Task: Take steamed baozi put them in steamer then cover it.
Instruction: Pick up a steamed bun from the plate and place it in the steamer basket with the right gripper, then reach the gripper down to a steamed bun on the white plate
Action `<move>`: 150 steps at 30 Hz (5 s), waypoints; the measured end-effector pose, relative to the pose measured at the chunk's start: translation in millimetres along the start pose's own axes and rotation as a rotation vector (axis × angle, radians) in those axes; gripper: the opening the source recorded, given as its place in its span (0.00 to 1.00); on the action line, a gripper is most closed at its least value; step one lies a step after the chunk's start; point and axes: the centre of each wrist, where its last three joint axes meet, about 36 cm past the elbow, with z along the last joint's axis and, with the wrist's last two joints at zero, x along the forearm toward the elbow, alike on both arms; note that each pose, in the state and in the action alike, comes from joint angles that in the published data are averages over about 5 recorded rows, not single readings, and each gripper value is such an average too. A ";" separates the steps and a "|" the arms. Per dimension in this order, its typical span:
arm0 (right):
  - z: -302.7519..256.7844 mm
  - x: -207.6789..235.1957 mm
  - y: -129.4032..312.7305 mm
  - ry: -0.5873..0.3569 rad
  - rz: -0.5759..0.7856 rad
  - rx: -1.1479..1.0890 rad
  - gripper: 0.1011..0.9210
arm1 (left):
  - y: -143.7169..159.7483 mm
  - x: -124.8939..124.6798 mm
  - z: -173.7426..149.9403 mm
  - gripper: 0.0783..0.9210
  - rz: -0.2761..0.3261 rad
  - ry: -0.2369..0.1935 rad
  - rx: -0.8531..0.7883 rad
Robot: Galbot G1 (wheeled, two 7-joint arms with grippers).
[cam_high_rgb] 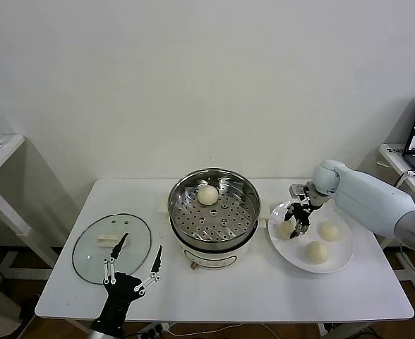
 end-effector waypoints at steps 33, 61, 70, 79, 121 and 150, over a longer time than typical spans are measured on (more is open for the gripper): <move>-312.6 135.2 -36.5 -0.037 -0.035 0.397 0.67 | -3.7 -9.7 -6.8 0.88 0.007 -0.041 0.017; -385.6 32.7 -22.3 -0.031 -0.068 0.446 0.70 | -3.3 -12.2 -3.8 0.88 -0.004 -0.041 0.019; -390.8 26.0 -20.1 -0.025 -0.065 0.459 0.87 | -1.3 -10.4 -3.3 0.88 -0.005 -0.043 0.012; -374.3 51.7 -19.1 -0.016 -0.046 0.488 0.88 | -2.5 -10.2 -5.0 0.88 -0.006 -0.045 0.016; 32.6 24.1 71.2 0.088 -0.103 0.066 0.88 | -3.8 -5.4 -1.2 0.88 0.005 -0.022 -0.001; 47.4 -15.0 80.8 0.096 -0.063 0.051 0.67 | -3.5 -6.3 1.7 0.88 0.009 -0.026 -0.013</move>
